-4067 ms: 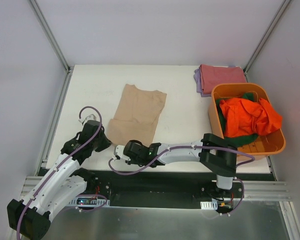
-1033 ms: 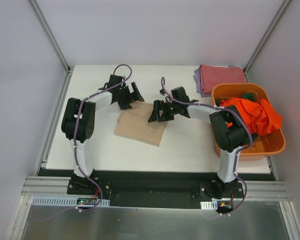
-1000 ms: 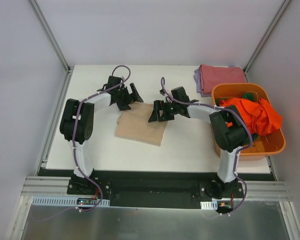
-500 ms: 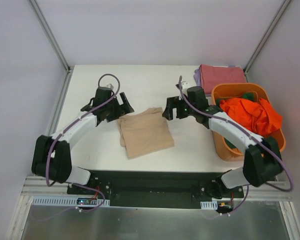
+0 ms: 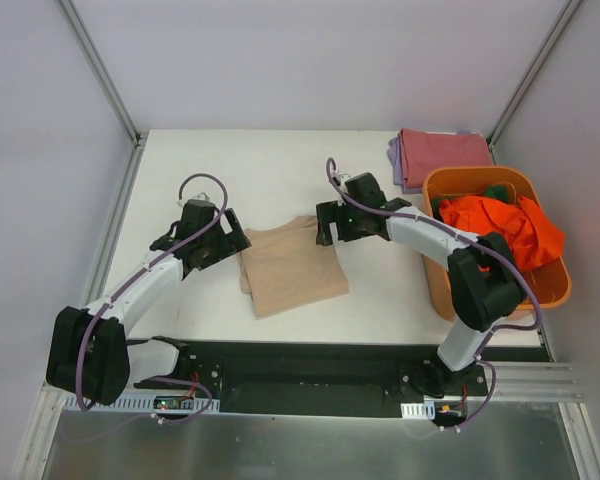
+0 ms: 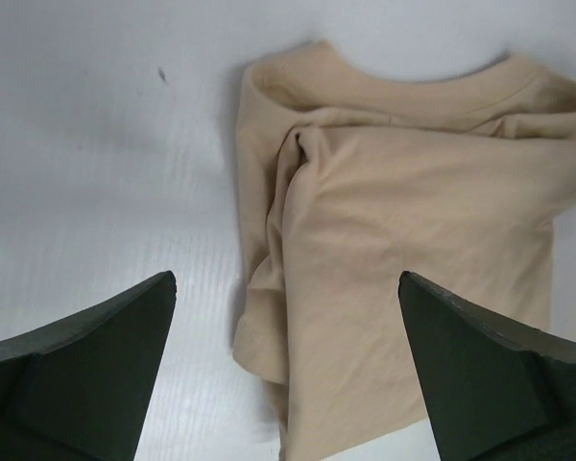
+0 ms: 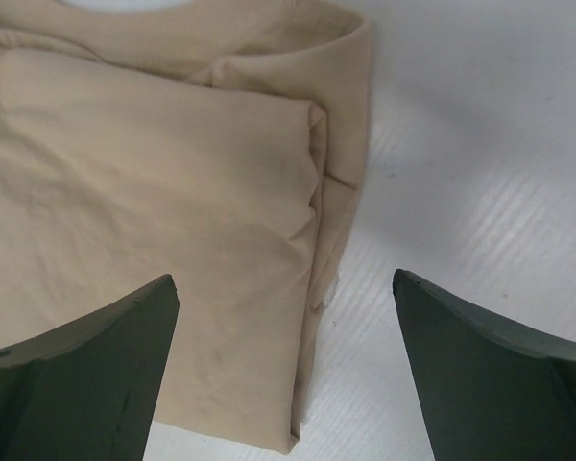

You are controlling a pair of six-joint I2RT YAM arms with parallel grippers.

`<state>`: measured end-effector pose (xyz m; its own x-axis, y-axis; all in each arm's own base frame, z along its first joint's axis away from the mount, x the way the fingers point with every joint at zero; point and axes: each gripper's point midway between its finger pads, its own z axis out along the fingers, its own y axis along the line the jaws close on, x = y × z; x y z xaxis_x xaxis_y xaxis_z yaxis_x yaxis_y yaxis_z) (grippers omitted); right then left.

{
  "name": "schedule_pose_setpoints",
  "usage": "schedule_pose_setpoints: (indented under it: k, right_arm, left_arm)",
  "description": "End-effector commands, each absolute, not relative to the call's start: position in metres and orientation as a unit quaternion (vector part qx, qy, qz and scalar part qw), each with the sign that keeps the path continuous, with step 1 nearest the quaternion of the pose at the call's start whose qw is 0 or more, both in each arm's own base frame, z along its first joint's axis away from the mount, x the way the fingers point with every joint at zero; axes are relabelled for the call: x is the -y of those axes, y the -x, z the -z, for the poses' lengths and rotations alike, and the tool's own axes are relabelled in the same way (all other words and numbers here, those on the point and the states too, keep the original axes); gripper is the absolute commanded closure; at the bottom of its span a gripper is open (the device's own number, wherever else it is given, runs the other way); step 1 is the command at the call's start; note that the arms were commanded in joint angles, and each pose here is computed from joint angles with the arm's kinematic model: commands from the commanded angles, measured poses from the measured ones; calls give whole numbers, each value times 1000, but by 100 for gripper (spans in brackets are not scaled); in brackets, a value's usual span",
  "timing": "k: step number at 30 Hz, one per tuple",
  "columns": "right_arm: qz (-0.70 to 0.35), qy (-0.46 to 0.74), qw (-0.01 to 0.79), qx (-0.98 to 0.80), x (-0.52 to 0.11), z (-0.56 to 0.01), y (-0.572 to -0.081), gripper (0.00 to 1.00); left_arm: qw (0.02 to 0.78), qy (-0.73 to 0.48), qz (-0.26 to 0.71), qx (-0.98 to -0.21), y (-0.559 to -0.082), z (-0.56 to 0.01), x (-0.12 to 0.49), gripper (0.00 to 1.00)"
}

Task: Fold and stack the t-shirts
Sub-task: Smooth out wrinkles on the folded tshirt, then put the neatly folded tshirt into the corner of the board with the right arm

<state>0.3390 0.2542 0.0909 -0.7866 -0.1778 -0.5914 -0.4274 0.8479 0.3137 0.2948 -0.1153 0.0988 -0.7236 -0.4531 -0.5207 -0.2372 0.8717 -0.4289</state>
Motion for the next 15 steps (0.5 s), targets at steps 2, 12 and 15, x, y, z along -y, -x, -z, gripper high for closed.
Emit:
schedule_pose_setpoints:
  k: [2,12,15]
  right_arm:
    - [-169,172,268,-933,-253,-83,-341,4]
    - [-169,174,222,-944,-266,-46,-325,4]
    - [-151,175,230,-945,-267,-44,-329,4]
  left_arm:
    - [247,203,203,-926,-267,-72,128,5]
    - [175,204,218,-938,-249,-33,141,34]
    - [162,204,223,-939,-249,-26,144,52]
